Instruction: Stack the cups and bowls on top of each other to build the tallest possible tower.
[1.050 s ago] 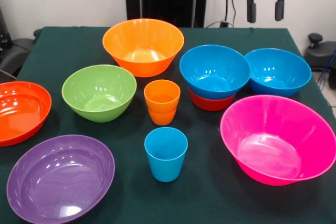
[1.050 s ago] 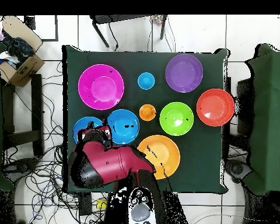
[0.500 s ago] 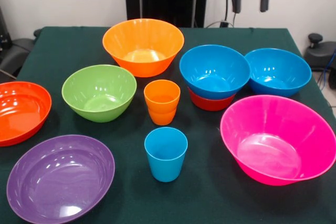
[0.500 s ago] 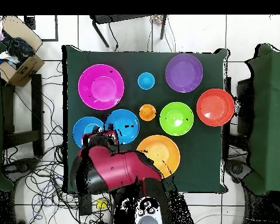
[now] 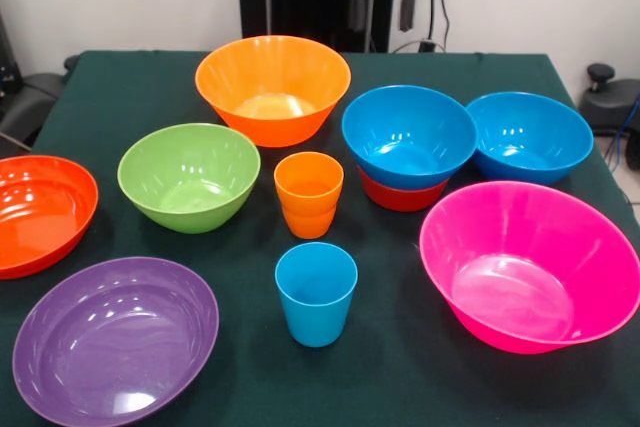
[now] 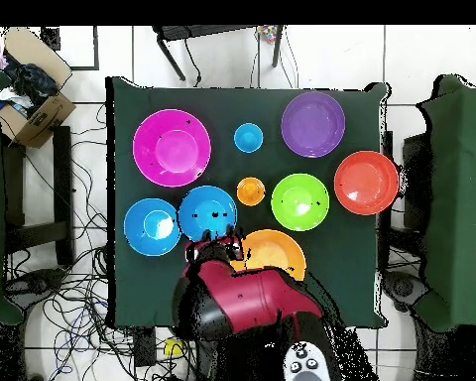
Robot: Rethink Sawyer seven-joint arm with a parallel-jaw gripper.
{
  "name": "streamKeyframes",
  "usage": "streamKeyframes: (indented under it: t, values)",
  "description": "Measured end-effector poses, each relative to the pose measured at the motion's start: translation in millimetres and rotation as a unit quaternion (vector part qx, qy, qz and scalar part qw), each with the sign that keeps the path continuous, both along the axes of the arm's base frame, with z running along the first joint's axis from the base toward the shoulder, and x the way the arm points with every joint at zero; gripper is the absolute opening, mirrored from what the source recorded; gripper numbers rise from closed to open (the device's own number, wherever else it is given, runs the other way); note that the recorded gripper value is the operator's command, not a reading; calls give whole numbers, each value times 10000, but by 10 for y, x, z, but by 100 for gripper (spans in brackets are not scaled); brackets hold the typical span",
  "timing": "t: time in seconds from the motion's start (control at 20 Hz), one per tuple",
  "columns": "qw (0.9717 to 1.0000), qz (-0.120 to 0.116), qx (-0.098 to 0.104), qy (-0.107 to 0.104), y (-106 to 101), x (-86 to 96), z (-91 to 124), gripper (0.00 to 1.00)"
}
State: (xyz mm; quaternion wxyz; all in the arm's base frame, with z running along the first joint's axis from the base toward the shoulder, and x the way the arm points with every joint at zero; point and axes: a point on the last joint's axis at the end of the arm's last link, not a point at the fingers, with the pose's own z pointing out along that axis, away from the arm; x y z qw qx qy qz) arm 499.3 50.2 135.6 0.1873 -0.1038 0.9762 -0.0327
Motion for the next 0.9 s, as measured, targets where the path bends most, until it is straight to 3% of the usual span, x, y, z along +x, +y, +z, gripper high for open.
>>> streamKeyframes:
  t: [0.35, 0.7, 0.9]
  values:
    - [9992, 279, -222, 198, -357, -250, -206, 100]
    - [9960, 724, -387, 347, -481, -479, -400, 100]
    - [9944, 857, -424, 453, -503, -568, -480, 100]
